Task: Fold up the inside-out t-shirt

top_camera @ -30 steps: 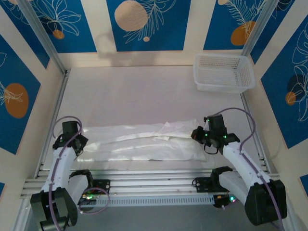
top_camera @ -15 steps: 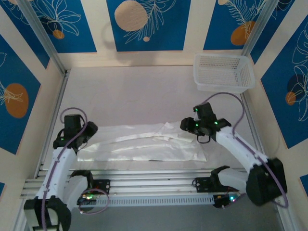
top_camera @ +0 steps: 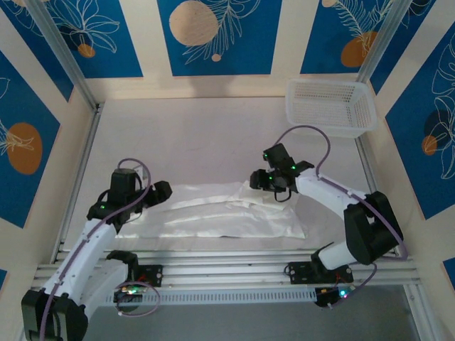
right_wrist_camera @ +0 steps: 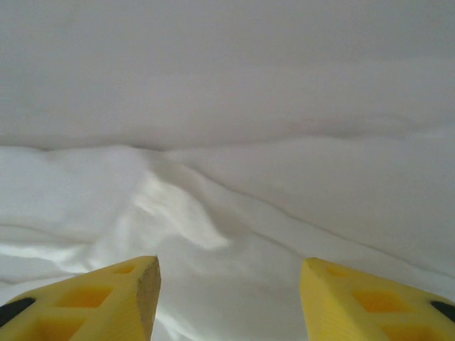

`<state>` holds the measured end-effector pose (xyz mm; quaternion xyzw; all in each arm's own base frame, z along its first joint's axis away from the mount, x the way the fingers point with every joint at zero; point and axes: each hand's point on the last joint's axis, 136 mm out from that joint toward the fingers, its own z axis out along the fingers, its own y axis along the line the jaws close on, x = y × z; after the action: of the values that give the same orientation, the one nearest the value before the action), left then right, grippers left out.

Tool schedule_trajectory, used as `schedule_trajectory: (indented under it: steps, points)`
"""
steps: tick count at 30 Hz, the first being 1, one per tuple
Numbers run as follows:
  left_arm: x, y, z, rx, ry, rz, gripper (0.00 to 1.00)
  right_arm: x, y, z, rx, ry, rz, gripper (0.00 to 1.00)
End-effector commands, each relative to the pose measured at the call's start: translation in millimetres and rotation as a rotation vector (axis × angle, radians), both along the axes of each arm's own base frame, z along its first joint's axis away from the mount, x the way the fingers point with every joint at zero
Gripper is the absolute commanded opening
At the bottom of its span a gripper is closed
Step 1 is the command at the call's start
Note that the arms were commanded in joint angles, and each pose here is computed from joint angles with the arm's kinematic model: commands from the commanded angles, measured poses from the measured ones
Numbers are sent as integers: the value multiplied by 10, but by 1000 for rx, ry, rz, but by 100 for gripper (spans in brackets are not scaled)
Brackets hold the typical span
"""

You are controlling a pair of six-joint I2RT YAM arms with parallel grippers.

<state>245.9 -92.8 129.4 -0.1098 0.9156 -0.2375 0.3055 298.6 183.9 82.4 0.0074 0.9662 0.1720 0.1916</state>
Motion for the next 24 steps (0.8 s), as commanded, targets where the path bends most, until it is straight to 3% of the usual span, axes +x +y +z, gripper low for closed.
schedule_trajectory:
  steps: [1, 5, 7, 12, 15, 19, 22, 23, 24]
  points:
    - [-16, -105, 32, -1, -23, -70, 82, 157, 172, -30, -6, -16, 47, 61]
    - [-32, -110, 32, 7, -20, -81, 90, 267, 315, -159, -8, 22, 97, 65]
    - [-38, -112, 23, 4, -16, -80, 92, 272, 370, -230, -3, 50, 104, 59]
    - [-38, -85, -45, 17, 3, -64, 93, 191, 442, -195, 52, 93, 100, 15]
    - [-30, -29, -136, 46, 25, -41, 93, 96, 432, -20, 93, 77, 94, 0]
    - [-12, 13, -266, 72, 64, -22, 94, -223, 454, 109, 177, 95, 86, 0]
    - [-2, 9, -318, 72, 81, -19, 94, -662, 407, -15, 176, 139, 58, 0]
    - [-1, 13, -334, 73, 83, -16, 94, -826, 388, -74, 180, 156, 47, 4]
    - [5, 18, -337, 73, 80, -12, 94, -980, 385, -115, 196, 173, 44, 15]
